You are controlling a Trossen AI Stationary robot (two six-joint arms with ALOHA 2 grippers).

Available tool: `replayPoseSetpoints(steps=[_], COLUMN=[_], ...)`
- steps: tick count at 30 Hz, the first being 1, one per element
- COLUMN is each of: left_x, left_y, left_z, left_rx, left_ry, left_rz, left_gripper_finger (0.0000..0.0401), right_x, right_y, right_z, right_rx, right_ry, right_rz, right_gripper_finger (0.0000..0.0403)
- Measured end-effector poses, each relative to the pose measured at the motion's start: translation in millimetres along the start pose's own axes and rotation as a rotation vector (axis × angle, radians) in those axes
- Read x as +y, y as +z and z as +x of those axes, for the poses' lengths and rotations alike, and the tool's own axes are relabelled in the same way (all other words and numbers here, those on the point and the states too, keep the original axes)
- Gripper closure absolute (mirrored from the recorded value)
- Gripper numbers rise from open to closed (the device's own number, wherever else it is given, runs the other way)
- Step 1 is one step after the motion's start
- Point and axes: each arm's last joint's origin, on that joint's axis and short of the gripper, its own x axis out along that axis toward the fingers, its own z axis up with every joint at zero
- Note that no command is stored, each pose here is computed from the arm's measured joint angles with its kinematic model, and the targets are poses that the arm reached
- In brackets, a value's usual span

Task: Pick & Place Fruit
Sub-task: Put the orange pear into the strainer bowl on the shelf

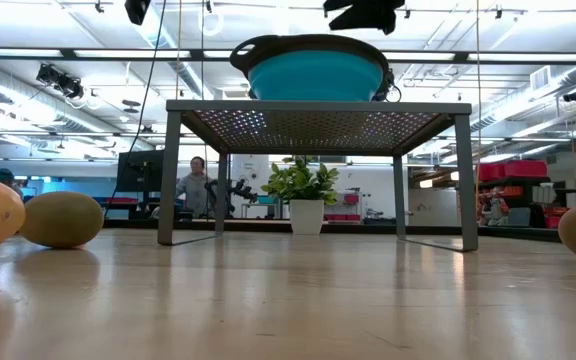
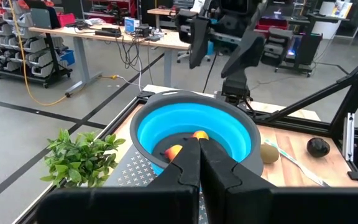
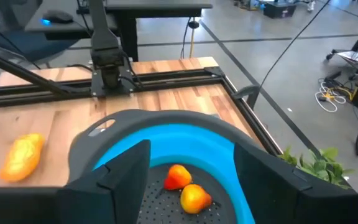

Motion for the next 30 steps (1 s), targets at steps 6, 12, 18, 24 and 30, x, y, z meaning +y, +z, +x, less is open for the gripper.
replayPoseSetpoints(steps=[6, 12, 18, 24, 30], left_x=[0, 0, 0, 0, 0], left_y=[0, -1, -1, -2, -4], left_z=[0, 0, 0, 0, 0], left_rx=[0.001, 0.008, 0.009, 0.016, 0.046], left_ry=[0.0, 0.0, 0.001, 0.001, 0.004], left_rz=[0.0, -0.002, -0.006, -0.005, -0.01], left_gripper_finger=[0.0399, 0.0399, 0.0399, 0.0399, 0.0399], right_x=[0, 3, 5, 3, -4], right_y=[1, 5, 11, 14, 10], right_z=[-2, -12, -31, -50, -80], right_rx=[-0.009, -0.032, -0.085, -0.115, -0.085], right_ry=[0.017, 0.134, 0.173, 0.178, 0.155], right_rz=[0.001, 0.002, 0.001, 0.002, -0.043], right_gripper_finger=[0.0189, 0.023, 0.0274, 0.0311, 0.0337])
